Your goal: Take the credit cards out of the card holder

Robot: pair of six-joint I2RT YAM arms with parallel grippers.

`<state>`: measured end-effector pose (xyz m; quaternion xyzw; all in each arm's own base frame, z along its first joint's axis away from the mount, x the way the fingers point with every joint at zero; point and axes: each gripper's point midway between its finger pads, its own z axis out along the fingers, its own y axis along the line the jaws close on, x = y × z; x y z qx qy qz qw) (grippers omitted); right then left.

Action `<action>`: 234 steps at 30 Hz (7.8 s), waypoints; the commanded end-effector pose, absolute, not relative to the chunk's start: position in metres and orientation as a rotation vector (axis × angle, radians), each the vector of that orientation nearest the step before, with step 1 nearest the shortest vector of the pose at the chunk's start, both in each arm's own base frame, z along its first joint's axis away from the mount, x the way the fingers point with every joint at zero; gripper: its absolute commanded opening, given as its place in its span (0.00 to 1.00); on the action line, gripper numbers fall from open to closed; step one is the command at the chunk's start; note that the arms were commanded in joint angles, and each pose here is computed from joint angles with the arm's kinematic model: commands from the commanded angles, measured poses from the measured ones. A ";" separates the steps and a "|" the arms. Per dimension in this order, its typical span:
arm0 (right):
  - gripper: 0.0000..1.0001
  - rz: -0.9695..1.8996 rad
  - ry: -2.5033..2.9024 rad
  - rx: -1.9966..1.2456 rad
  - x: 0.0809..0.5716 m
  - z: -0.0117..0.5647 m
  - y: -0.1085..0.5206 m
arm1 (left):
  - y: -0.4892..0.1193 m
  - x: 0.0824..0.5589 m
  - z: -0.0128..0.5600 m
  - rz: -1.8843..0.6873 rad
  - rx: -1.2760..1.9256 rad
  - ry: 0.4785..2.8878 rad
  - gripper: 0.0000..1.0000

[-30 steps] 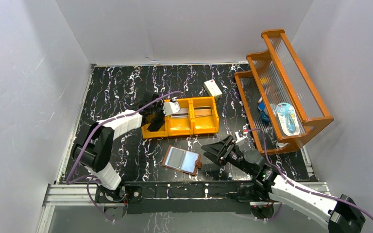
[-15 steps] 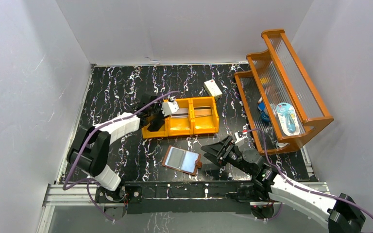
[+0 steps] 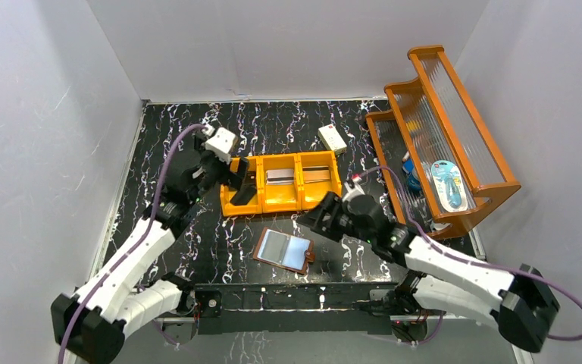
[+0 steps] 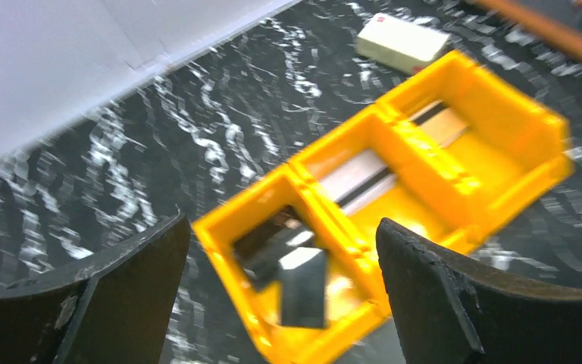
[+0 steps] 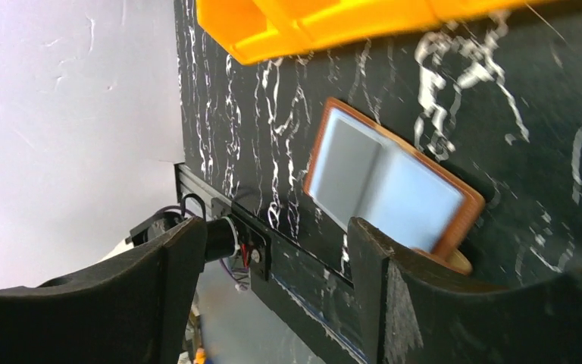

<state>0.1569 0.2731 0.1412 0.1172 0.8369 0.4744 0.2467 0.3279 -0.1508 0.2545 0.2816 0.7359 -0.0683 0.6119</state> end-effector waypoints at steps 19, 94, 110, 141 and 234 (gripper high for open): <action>0.75 0.444 2.679 0.117 0.151 0.074 0.346 | -0.114 0.219 0.169 -0.492 -0.091 2.144 0.98; 0.59 0.894 2.783 0.237 0.129 0.027 0.353 | -0.203 0.148 0.102 -1.170 0.022 2.565 0.66; 0.65 0.859 2.810 0.164 0.129 0.024 0.358 | -0.199 0.151 0.101 -1.122 -0.003 2.570 0.69; 0.74 0.525 2.851 0.083 0.146 0.024 0.346 | -0.177 0.167 0.104 -0.925 -0.187 2.541 0.73; 0.57 1.021 2.833 0.287 0.131 0.015 0.341 | -0.214 0.136 0.088 -1.107 0.024 2.659 0.36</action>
